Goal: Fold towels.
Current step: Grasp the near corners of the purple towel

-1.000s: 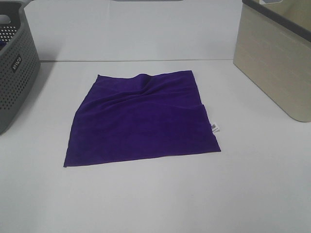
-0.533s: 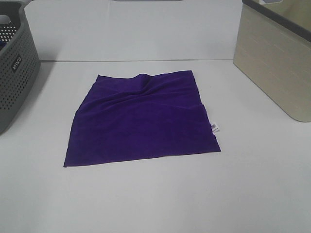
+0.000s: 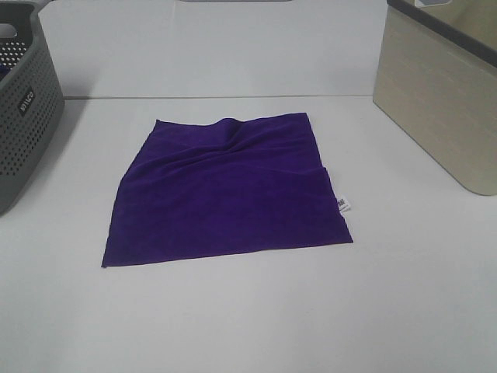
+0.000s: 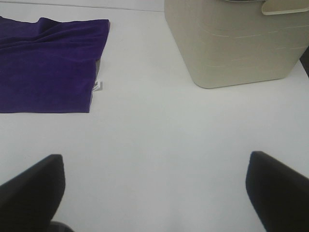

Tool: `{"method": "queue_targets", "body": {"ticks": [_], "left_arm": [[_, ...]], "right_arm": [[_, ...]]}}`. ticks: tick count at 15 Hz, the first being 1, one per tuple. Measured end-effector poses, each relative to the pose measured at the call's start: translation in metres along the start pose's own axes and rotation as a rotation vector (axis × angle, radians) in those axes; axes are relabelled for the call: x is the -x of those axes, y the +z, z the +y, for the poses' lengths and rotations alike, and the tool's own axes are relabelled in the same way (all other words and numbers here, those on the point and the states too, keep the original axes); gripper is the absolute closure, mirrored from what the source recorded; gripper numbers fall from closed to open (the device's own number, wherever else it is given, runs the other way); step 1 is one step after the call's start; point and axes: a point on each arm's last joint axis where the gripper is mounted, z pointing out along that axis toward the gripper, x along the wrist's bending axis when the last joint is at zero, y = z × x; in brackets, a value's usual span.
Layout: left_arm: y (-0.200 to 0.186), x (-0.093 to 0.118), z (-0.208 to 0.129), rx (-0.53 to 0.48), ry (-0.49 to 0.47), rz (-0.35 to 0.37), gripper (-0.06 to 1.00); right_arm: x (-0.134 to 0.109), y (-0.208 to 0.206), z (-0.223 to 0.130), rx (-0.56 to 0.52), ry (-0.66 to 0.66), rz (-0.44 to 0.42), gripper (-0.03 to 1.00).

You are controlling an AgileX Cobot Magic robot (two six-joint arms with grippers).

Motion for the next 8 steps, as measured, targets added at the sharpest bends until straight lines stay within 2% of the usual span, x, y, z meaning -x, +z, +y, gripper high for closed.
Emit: {"method": "queue_targets", "body": {"ticks": [8], "left_arm": [[0.0, 0.0, 0.0, 0.0, 0.0, 0.0, -0.04]], "right_arm": [[0.0, 0.0, 0.0, 0.0, 0.0, 0.0, -0.02]]}}
